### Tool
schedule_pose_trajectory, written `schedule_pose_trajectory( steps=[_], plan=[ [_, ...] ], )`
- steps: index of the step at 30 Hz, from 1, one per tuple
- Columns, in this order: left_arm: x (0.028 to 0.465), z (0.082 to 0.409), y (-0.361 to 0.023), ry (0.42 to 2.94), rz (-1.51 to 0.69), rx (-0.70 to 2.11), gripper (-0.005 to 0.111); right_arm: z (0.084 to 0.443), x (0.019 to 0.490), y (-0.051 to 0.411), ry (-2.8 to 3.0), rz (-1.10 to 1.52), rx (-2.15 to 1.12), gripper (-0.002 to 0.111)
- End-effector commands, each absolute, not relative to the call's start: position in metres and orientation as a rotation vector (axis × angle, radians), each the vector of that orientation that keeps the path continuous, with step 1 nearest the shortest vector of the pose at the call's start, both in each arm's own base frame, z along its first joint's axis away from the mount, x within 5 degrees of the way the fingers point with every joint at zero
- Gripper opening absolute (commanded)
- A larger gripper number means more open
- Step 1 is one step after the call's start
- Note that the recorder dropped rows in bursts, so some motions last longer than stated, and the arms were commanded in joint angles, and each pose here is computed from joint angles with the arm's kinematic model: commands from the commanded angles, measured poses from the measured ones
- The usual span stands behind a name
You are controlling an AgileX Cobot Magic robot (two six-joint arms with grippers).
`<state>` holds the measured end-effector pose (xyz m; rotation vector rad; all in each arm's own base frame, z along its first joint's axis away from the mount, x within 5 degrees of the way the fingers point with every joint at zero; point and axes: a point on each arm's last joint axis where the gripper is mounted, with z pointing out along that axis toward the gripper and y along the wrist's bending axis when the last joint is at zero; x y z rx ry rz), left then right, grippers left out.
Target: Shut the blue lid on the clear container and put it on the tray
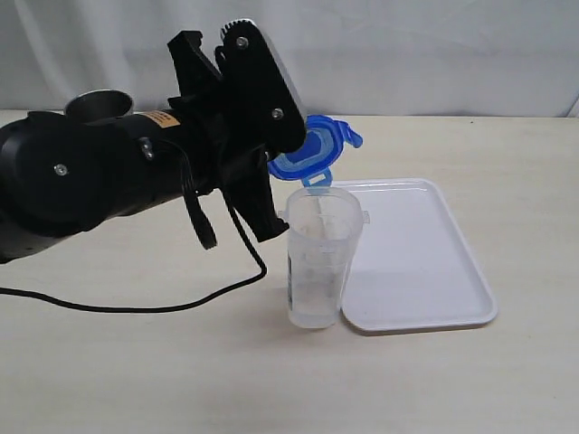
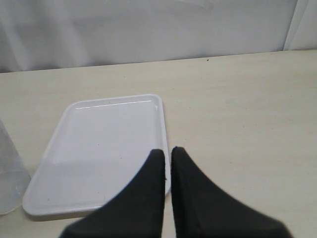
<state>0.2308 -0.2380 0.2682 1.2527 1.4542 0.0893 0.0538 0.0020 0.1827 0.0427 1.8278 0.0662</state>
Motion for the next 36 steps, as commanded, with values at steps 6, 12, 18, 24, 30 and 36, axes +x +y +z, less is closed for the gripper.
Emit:
schedule_pose_trajectory(
  steps=[6, 12, 18, 24, 30, 36],
  plan=[
    [0.2210, 0.2666, -0.2443, 1.374, 0.060, 1.425, 0.000, 0.1827, 0.0536, 0.0019, 1.821, 0.067, 0.047, 0.005],
    [0.2203, 0.2667, -0.2450, 1.348, 0.074, 1.449, 0.000, 0.1827, 0.0536, 0.0019, 1.821, 0.067, 0.047, 0.005],
    [0.2193, 0.2697, -0.2475, 1.260, 0.135, 1.480, 0.000, 0.1827, 0.0536, 0.0019, 1.821, 0.067, 0.047, 0.005],
    [0.2199, 0.2742, -0.2487, 1.236, 0.164, 1.433, 0.000, 0.1827, 0.0536, 0.0019, 1.821, 0.067, 0.047, 0.005],
    [0.2187, 0.2725, -0.2492, 1.242, 0.150, 1.454, 0.000, 0.1827, 0.0536, 0.0019, 1.821, 0.067, 0.047, 0.005],
    [0.2172, 0.2713, -0.2501, 1.211, 0.159, 1.498, 0.000, 0.1827, 0.0536, 0.0019, 1.821, 0.067, 0.047, 0.005]
  ],
)
